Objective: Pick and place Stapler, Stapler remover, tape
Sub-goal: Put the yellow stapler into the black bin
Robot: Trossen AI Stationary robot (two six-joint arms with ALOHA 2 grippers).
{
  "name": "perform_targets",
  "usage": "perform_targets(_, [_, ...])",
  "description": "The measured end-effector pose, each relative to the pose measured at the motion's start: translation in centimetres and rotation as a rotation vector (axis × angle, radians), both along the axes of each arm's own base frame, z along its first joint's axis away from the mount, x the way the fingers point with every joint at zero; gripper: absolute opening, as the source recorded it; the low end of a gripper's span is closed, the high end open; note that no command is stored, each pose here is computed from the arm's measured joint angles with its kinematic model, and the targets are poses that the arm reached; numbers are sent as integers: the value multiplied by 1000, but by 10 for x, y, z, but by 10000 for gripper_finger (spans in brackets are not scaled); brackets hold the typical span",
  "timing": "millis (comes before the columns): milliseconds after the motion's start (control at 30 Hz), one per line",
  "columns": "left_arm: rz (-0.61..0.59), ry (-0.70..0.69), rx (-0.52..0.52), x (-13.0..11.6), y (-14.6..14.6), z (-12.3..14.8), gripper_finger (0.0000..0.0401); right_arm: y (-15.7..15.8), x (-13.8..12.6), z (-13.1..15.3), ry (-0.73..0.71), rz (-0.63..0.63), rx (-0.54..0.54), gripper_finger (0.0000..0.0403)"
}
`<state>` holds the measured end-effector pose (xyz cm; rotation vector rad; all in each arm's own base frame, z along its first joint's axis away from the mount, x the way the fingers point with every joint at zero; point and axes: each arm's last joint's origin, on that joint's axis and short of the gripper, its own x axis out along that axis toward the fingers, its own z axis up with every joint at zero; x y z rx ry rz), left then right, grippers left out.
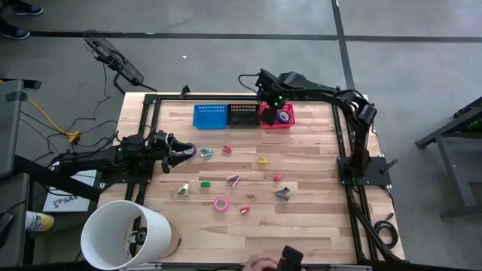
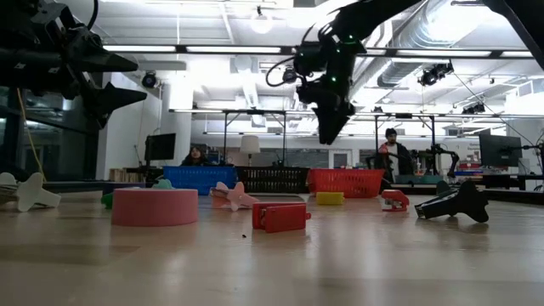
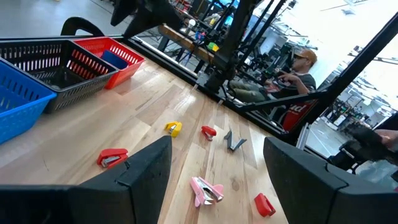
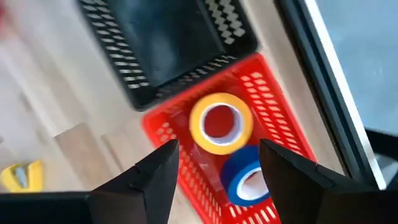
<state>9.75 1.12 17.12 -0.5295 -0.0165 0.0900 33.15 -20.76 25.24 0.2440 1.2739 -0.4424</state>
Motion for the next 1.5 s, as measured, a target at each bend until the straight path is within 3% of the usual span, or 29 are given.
perform_targets(600, [0,0,0,0,0,0,250,78,20,-8,64,266,248,209])
perform_targets(1500, [0,0,0,0,0,0,250,146,30,-9,170,400,272,209])
